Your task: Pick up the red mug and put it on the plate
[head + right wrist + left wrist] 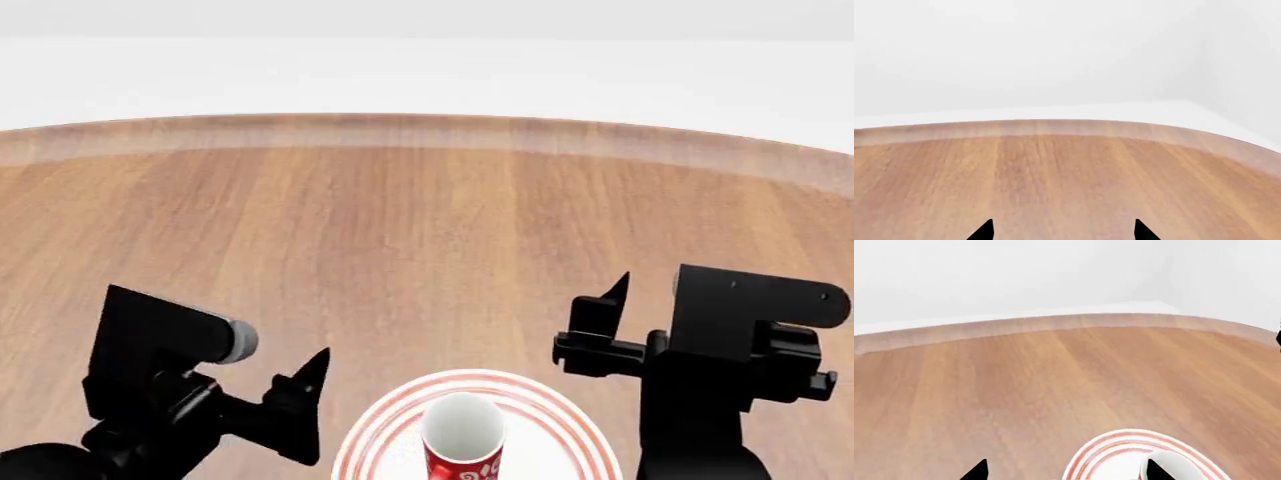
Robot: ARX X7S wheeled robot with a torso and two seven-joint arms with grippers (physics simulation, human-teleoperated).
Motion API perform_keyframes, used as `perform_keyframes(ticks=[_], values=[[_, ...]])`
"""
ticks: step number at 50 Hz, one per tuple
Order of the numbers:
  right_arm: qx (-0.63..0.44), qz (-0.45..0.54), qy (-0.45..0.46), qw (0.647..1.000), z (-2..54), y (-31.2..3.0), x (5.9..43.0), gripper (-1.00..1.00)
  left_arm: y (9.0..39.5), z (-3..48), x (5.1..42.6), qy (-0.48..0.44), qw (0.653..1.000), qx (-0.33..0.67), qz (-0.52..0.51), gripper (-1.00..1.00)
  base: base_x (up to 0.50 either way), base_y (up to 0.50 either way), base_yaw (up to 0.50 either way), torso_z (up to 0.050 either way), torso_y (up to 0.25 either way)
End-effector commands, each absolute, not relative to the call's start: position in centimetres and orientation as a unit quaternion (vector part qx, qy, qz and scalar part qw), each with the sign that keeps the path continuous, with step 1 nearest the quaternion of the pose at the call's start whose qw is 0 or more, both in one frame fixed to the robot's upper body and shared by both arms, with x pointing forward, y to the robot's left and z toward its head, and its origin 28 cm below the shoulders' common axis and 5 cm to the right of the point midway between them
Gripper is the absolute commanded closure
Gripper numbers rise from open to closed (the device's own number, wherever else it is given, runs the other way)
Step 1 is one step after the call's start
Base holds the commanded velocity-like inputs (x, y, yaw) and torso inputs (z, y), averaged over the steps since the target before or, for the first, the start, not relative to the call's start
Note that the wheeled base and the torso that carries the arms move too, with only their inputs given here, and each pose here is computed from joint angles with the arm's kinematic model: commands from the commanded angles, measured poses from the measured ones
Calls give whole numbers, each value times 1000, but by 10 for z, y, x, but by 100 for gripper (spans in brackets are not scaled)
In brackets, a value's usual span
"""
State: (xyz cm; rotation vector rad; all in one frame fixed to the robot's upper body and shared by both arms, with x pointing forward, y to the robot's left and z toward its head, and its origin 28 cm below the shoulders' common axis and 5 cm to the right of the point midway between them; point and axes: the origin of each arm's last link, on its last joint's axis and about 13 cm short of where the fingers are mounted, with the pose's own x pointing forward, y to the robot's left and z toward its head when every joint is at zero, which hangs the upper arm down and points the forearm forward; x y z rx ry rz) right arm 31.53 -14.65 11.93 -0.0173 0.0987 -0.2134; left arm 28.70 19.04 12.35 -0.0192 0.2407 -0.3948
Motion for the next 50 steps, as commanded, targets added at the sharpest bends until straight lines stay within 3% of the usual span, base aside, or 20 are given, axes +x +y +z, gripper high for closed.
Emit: perform_keyframes(ticks=[1, 7, 18, 50], values=[[-14, -98, 36, 994, 120, -145, 313, -100, 192, 122, 300, 48, 995, -18, -80, -100, 0, 0, 0, 0, 0], [-16, -87, 19, 996, 121, -143, 310, -100, 192, 117, 308, 9, 999, 24, -23, -100, 0, 0, 0, 0, 0], [-45, -73, -40, 996, 129, -136, 299, -100, 196, 123, 308, -17, 1000, 13, 4, -100, 0, 0, 0, 0, 0], [-76, -19, -118, 990, 161, -118, 266, -100, 198, 152, 286, -87, 996, 10, -3, -100, 0, 0, 0, 0, 0]])
